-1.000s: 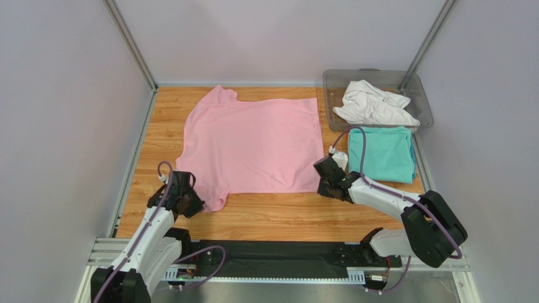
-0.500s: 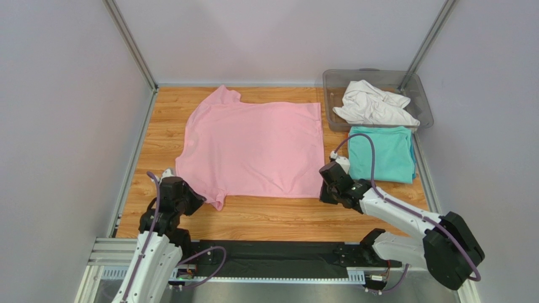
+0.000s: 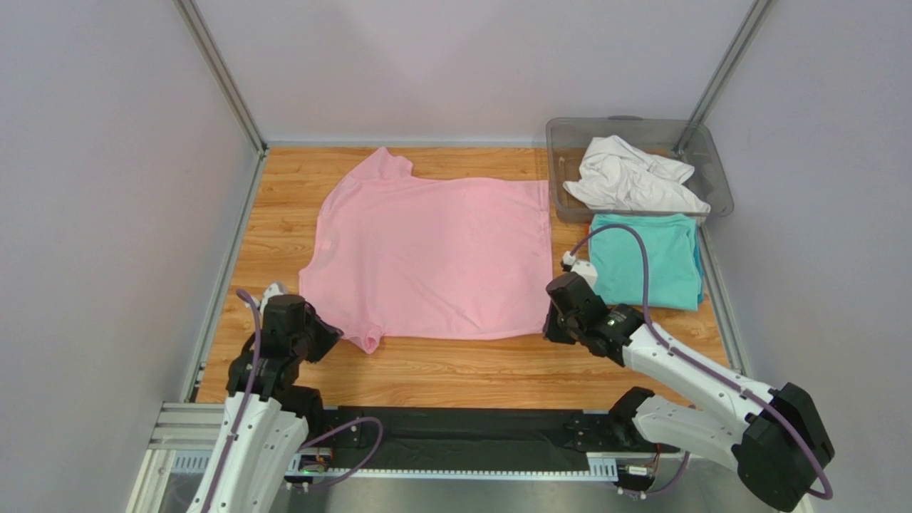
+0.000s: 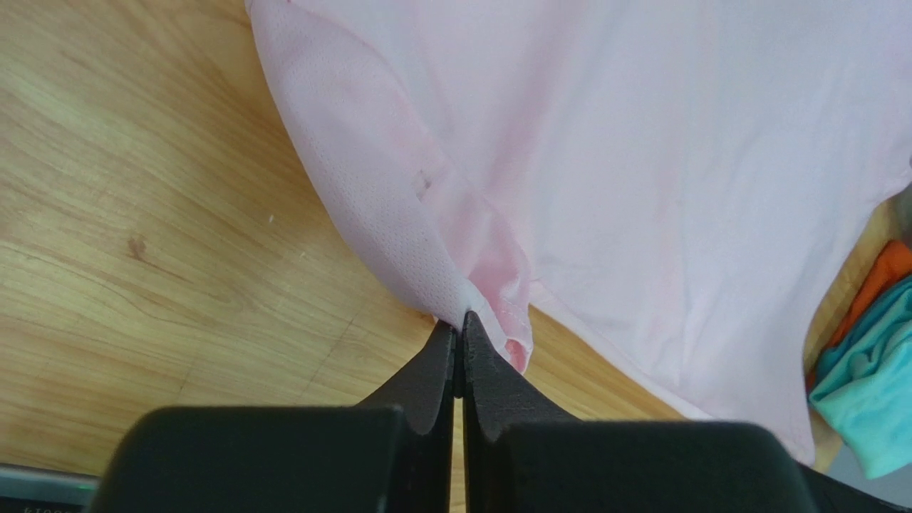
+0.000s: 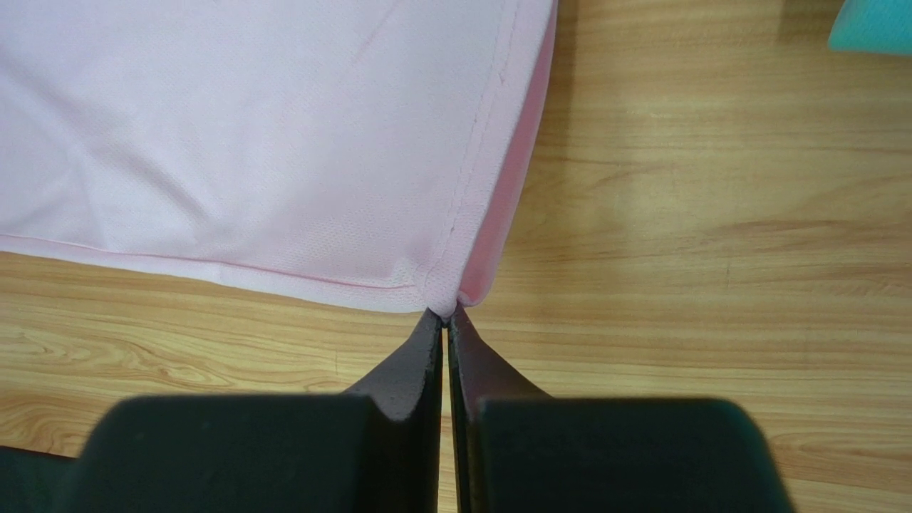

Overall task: Fold and stack the t-shirts
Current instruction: Fold the tshirt

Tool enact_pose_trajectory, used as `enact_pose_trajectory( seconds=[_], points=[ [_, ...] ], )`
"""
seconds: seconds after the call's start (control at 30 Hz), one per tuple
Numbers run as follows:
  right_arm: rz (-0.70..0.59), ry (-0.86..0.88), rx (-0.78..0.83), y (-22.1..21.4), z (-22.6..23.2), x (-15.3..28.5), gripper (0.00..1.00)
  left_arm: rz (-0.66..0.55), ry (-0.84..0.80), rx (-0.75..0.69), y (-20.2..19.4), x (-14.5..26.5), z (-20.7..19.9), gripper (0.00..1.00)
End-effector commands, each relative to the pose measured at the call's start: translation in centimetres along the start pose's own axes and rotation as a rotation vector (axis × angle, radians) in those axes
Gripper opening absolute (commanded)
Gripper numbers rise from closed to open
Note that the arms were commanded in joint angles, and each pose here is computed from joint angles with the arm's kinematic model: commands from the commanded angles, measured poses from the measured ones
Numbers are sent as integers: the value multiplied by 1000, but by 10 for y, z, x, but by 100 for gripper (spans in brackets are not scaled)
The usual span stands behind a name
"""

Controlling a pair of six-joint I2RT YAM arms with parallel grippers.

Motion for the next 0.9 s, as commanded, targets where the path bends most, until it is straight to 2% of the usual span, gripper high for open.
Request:
enact_pose_trajectory(
  seconds=[0.0, 0.17, 0.43, 0.87],
  points=[
    [-94, -1, 8, 36, 16, 7, 0, -90, -43, -10, 28, 8, -24, 0],
    [-129, -42, -1, 61, 20, 4, 0, -77, -31, -27, 44, -5, -43, 0],
    [-175, -69, -44, 111, 24, 1, 0, -150, -41, -57, 88, -15, -84, 0],
    [-191, -123, -50, 156, 25, -22, 0, -228, 27, -140, 143, -43, -120, 0]
  ],
)
Point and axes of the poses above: each gripper's point midway between its finger pads, its own x axis back along the fingers, its own z axis along the line the jaws close on, y = z × x, the point moved 3 cm from there along x, back along the fingers, and after that the axes turned 2 degrees about -x, right-handed, at the moved point
